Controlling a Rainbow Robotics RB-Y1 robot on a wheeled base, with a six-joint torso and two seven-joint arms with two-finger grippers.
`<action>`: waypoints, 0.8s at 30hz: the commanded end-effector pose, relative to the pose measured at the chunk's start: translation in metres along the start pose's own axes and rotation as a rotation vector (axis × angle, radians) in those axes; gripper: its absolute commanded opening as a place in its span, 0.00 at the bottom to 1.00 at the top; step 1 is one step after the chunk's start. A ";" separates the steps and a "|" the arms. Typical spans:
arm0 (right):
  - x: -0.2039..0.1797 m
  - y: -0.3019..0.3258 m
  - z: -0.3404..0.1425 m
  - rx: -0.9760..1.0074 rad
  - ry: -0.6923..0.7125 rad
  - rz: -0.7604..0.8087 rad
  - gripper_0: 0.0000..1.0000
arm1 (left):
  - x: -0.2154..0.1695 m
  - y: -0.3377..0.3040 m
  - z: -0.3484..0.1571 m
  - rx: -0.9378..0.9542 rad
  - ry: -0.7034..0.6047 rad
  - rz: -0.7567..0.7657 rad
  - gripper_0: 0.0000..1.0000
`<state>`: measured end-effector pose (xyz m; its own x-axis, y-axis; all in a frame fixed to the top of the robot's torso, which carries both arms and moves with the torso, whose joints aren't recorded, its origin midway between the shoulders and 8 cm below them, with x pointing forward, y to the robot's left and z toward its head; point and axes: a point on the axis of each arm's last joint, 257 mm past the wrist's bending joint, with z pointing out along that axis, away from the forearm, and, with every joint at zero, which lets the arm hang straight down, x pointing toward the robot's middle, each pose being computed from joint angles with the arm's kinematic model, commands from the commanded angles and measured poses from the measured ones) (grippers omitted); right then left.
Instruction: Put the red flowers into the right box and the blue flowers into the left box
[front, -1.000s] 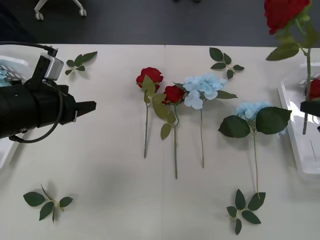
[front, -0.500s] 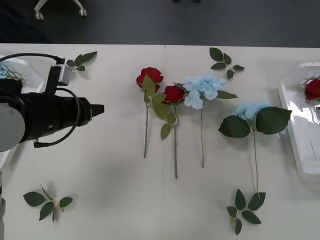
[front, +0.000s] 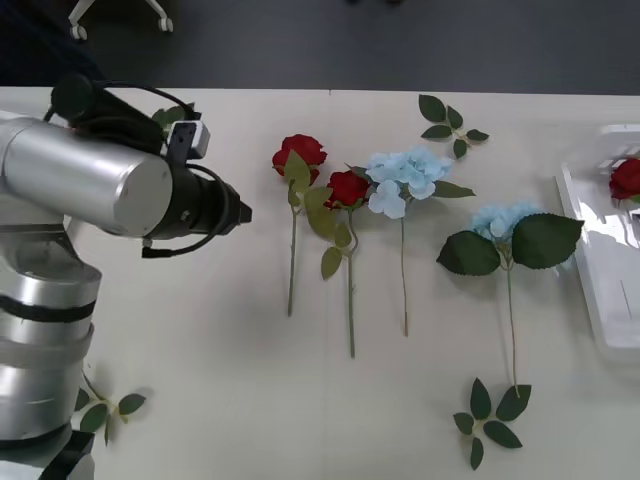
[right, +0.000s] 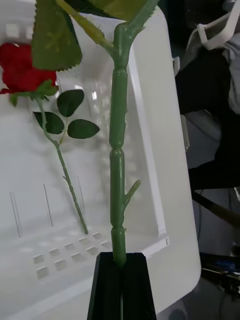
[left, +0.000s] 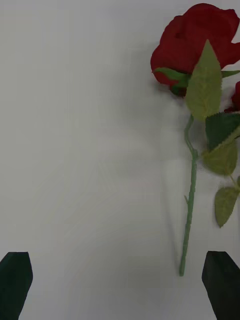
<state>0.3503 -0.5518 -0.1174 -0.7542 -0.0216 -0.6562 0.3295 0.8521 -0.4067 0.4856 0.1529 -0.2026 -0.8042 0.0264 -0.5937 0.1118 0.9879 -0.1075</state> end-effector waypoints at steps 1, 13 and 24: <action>0.004 -0.018 0.016 0.055 0.016 0.029 0.00 | -0.014 -0.020 0.009 0.013 0.011 -0.056 1.00; 0.023 -0.022 0.061 0.064 0.062 0.031 0.00 | -0.036 -0.045 0.056 -0.018 0.082 -0.027 1.00; 0.018 -0.005 0.076 0.028 0.026 0.004 0.00 | -0.041 -0.062 0.093 0.004 0.050 -0.003 1.00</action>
<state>0.3709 -0.5884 -0.1985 -0.7945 0.0032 -0.6073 0.3182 0.8539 -0.4118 0.5566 0.0956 -0.2591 -0.8541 0.0249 -0.5196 0.0937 0.9899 -0.1065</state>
